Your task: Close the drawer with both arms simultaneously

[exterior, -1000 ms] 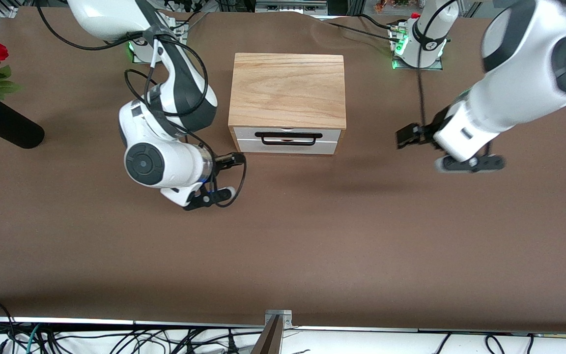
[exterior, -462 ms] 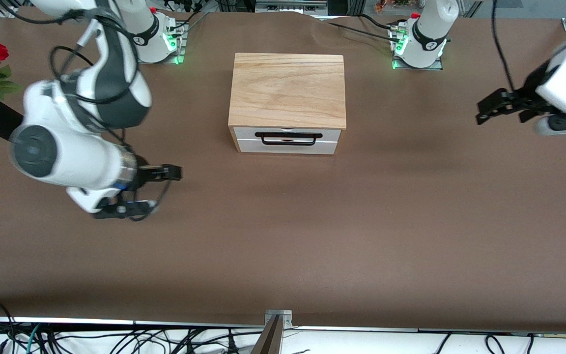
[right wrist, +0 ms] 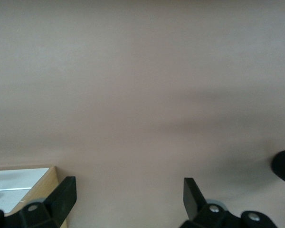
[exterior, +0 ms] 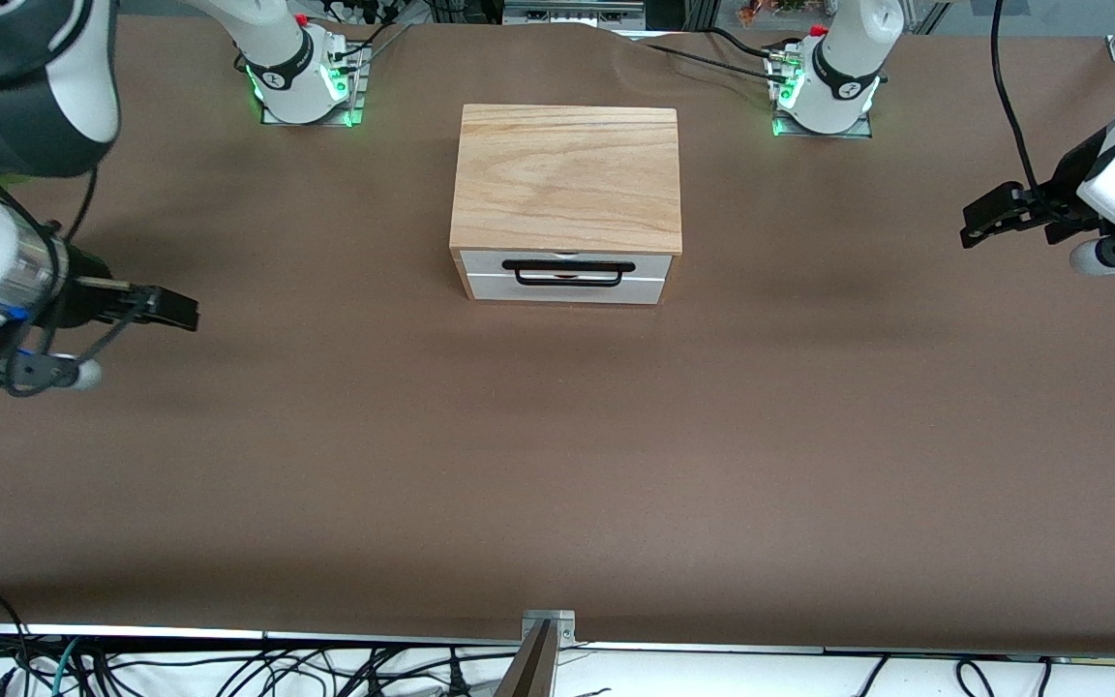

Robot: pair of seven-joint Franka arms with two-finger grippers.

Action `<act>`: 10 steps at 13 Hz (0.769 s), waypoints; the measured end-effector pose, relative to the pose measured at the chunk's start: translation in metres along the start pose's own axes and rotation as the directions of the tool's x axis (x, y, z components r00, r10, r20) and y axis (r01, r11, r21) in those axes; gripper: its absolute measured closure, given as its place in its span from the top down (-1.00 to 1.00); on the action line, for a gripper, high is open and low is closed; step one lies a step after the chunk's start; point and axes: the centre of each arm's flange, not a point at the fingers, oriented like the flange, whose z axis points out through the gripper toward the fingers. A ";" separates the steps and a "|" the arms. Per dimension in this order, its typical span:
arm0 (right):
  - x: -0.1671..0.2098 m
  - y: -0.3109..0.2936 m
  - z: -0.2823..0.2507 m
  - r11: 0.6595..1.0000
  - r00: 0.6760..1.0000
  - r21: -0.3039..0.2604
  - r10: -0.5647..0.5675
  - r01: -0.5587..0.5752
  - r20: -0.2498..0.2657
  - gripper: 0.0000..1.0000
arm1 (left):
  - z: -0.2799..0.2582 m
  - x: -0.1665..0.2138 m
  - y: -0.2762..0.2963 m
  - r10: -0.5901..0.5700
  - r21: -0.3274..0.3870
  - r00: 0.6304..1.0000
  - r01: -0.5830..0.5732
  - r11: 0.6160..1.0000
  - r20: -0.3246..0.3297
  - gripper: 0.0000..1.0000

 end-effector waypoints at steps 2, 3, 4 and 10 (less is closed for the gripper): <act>-0.006 0.030 -0.015 0.999 1.000 -0.026 0.020 -0.021 -0.018 1.00 | 0.000 0.000 0.000 -0.001 0.000 1.000 0.001 1.000 -0.001 1.00; -0.008 0.045 -0.019 0.999 0.999 -0.022 0.029 -0.030 -0.024 1.00 | -0.001 0.000 -0.001 -0.001 0.000 1.000 0.001 1.000 -0.001 1.00; -0.010 0.057 -0.021 0.999 0.999 -0.001 0.035 -0.035 -0.035 1.00 | -0.001 0.000 -0.001 -0.001 0.000 1.000 0.001 1.000 -0.001 1.00; -0.051 0.068 -0.034 1.000 0.999 -0.016 0.008 -0.009 -0.052 1.00 | 0.000 0.000 -0.001 -0.001 0.000 1.000 0.001 1.000 0.000 1.00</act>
